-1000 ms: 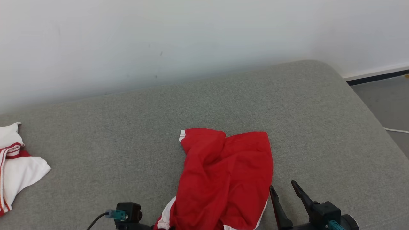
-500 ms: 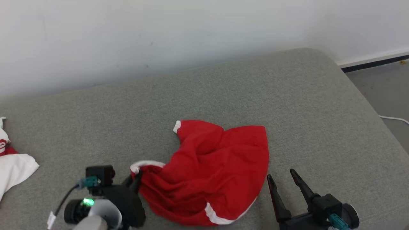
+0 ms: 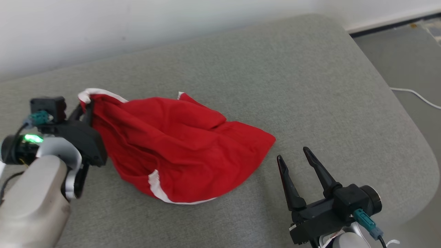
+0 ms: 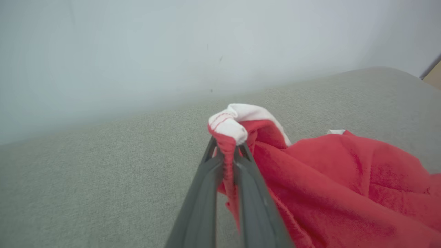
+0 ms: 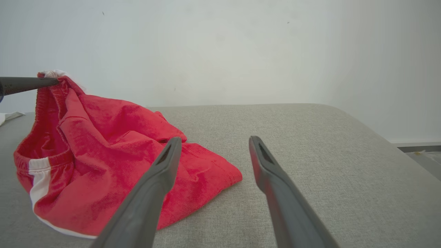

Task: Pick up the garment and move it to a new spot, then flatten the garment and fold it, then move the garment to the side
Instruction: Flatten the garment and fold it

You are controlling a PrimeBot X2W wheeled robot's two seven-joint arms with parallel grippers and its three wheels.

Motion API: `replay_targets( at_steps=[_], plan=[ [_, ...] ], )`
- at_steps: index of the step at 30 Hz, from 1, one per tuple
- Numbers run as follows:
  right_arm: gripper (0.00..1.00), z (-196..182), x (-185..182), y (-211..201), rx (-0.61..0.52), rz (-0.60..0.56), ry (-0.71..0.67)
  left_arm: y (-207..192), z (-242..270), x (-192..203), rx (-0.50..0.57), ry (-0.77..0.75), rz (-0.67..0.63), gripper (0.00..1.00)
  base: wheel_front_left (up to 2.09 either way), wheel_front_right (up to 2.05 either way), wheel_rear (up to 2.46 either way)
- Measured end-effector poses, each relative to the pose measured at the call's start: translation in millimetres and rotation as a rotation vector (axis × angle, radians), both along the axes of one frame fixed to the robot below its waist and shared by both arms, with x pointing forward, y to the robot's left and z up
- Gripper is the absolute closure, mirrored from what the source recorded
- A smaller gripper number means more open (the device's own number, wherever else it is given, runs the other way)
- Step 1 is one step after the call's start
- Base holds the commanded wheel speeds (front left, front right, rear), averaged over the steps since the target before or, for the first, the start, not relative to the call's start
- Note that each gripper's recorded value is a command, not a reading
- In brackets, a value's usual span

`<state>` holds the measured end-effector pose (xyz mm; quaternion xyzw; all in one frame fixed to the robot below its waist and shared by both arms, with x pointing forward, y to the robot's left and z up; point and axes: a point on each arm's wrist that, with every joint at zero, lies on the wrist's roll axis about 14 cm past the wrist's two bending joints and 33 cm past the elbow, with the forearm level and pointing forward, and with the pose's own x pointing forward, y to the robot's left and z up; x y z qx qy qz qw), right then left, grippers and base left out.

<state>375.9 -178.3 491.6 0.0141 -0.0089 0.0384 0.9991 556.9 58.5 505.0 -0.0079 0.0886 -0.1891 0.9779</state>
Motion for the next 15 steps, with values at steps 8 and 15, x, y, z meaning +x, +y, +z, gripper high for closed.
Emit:
replay_targets(
  at_steps=[8,15],
  plan=[
    [0.00,-13.0,-2.1,-19.5,-0.015,-0.059,0.045,-3.2,-25.9,26.4,-0.025,0.031,0.042,0.00,0.00,0.00,0.00],
    [0.00,-9.4,2.1,-18.2,-0.058,-0.048,0.030,-14.1,-52.8,-7.7,-0.070,0.051,0.026,0.00,0.00,0.00,0.00]
  ],
)
